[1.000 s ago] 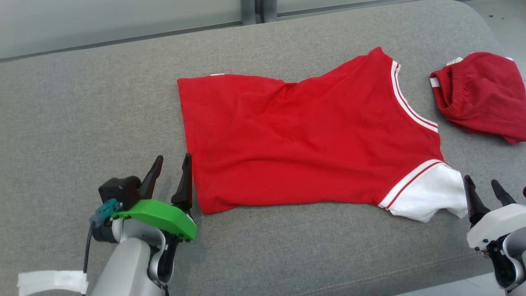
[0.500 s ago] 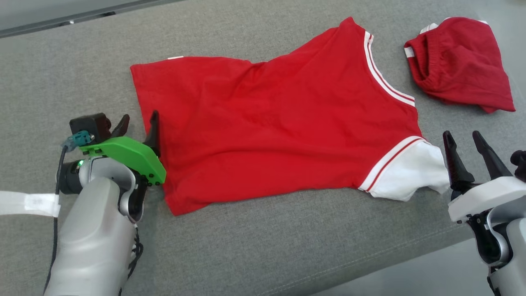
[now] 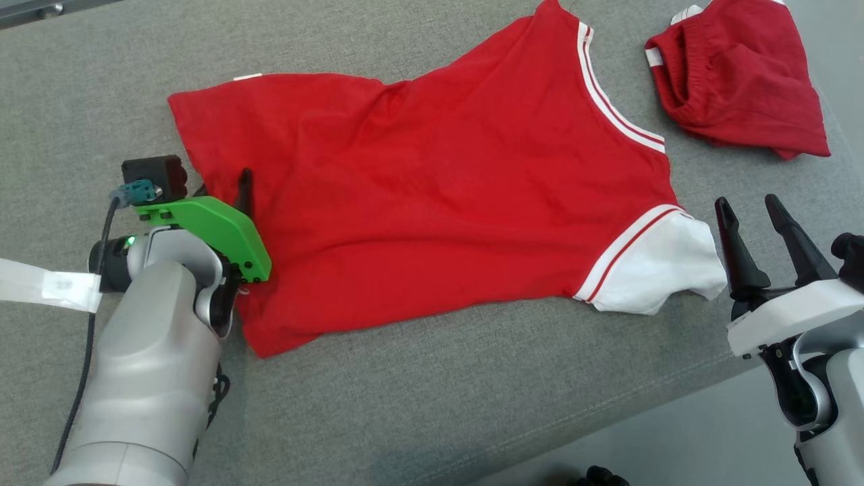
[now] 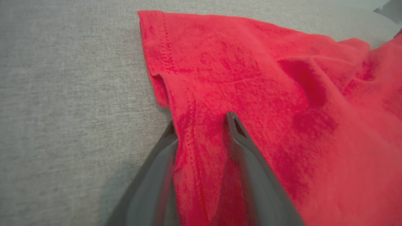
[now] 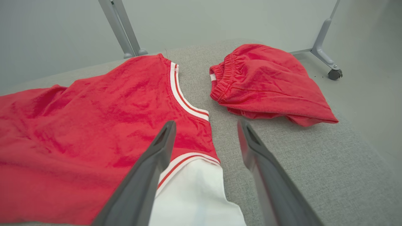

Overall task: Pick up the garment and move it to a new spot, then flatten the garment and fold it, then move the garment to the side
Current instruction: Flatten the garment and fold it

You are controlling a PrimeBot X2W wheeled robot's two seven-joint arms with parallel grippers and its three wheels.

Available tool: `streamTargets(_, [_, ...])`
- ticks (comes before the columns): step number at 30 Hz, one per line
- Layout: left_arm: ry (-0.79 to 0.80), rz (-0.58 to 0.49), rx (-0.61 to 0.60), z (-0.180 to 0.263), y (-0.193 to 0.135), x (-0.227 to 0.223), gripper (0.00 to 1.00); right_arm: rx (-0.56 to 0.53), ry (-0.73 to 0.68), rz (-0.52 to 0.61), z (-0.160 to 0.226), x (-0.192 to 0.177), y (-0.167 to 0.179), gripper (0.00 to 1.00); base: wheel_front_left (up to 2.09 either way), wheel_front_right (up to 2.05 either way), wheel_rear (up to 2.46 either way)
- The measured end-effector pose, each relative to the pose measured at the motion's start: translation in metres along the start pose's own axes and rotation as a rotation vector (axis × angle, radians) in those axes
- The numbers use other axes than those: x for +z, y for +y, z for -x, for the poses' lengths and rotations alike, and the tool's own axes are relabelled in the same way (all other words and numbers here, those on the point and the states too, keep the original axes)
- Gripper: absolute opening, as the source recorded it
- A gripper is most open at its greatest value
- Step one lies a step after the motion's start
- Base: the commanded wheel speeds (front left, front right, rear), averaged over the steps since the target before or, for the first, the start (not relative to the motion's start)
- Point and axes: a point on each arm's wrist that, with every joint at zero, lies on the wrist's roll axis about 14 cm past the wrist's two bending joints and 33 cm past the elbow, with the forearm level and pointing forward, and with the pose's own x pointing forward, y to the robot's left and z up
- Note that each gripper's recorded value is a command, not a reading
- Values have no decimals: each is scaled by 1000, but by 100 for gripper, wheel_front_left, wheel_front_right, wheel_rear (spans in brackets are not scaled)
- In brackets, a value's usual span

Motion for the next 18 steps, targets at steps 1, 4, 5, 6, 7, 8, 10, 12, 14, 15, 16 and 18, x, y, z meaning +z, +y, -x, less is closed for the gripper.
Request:
streamTargets(1, [3,-4,-11,0,-4,-1,0,3,-2,-2,0,0,2,100,0,0,0])
streamTargets(4, [-45,-17,-45,0,-18,6,0,9,-7,-2,-1,2,4,100,0,0,0])
streamTargets(5, [-74,-19,-51,1,-21,11,0,11,-10,-2,-1,3,4,100,0,0,0])
streamTargets(6, [-107,-22,-58,3,-23,17,0,12,-14,-2,-1,4,4,100,0,0,0])
streamTargets(7, [-141,-29,-65,4,-26,25,0,12,-20,0,-1,5,5,100,0,0,0])
streamTargets(8, [-141,-29,-65,4,-26,25,0,12,-20,0,-1,5,5,100,0,0,0])
streamTargets(10, [-209,-49,-82,7,-32,44,0,12,-32,-2,-1,8,5,100,0,0,0])
streamTargets(12, [-272,-71,-101,12,-39,63,0,12,-39,-5,0,10,5,100,0,0,0])
streamTargets(14, [-322,-97,-119,17,-46,80,0,17,-42,-10,1,10,7,100,0,0,0])
streamTargets(15, [-344,-111,-129,21,-49,87,0,22,-46,-13,1,11,9,100,0,0,0])
streamTargets(16, [-367,-124,-139,24,-54,95,0,27,-51,-15,0,13,11,100,0,0,0])
streamTargets(18, [-428,-144,-161,32,-62,114,0,38,-58,-17,-1,15,15,100,0,0,0])
